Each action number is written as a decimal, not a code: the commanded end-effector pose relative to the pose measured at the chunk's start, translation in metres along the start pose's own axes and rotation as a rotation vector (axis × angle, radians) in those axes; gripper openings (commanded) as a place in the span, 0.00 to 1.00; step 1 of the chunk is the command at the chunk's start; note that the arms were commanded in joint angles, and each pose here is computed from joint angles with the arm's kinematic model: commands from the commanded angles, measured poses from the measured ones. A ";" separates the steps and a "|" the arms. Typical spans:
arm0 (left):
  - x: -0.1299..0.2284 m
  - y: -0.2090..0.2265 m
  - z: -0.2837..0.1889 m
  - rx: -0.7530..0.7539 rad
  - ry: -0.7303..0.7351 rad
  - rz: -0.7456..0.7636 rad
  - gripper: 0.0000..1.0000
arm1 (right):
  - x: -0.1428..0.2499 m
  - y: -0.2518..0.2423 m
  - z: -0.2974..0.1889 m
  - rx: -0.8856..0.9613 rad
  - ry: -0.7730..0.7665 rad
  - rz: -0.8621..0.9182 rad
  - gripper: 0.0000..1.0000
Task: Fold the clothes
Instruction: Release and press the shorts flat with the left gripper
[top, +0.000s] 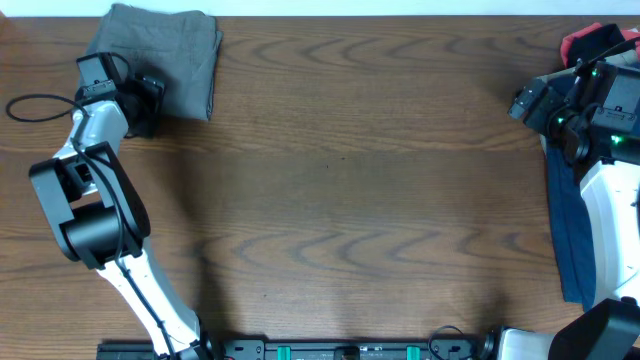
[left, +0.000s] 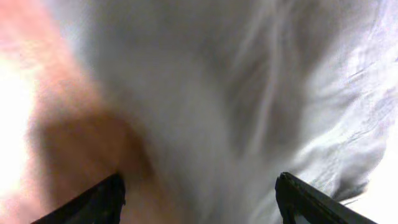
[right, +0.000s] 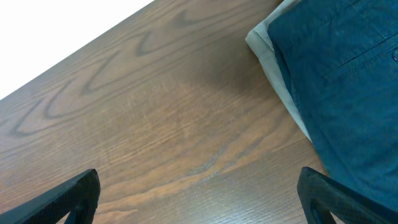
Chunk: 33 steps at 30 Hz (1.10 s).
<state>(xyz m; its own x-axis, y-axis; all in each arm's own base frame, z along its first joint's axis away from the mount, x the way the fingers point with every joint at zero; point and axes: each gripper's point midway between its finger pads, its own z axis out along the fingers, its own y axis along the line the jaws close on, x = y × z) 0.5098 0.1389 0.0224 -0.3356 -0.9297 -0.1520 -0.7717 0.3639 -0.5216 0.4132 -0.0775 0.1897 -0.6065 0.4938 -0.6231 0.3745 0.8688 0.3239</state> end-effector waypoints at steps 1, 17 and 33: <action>-0.008 0.000 -0.027 -0.049 -0.065 0.070 0.79 | -0.005 0.001 -0.001 0.001 -0.010 -0.018 0.99; -0.010 -0.016 -0.052 -0.049 -0.121 0.139 0.06 | -0.005 0.001 -0.001 0.001 -0.010 -0.018 0.99; 0.007 0.005 0.005 -0.136 -0.112 0.182 0.06 | -0.005 0.001 -0.001 0.001 -0.010 -0.018 0.99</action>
<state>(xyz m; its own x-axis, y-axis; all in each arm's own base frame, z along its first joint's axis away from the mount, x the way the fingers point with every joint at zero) 0.5095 0.1323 0.0248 -0.4044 -0.8560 -0.3220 -0.7672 0.5092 -0.3900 0.4132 -0.0773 0.1897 -0.6068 0.4936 -0.6230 0.3739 0.8690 0.3242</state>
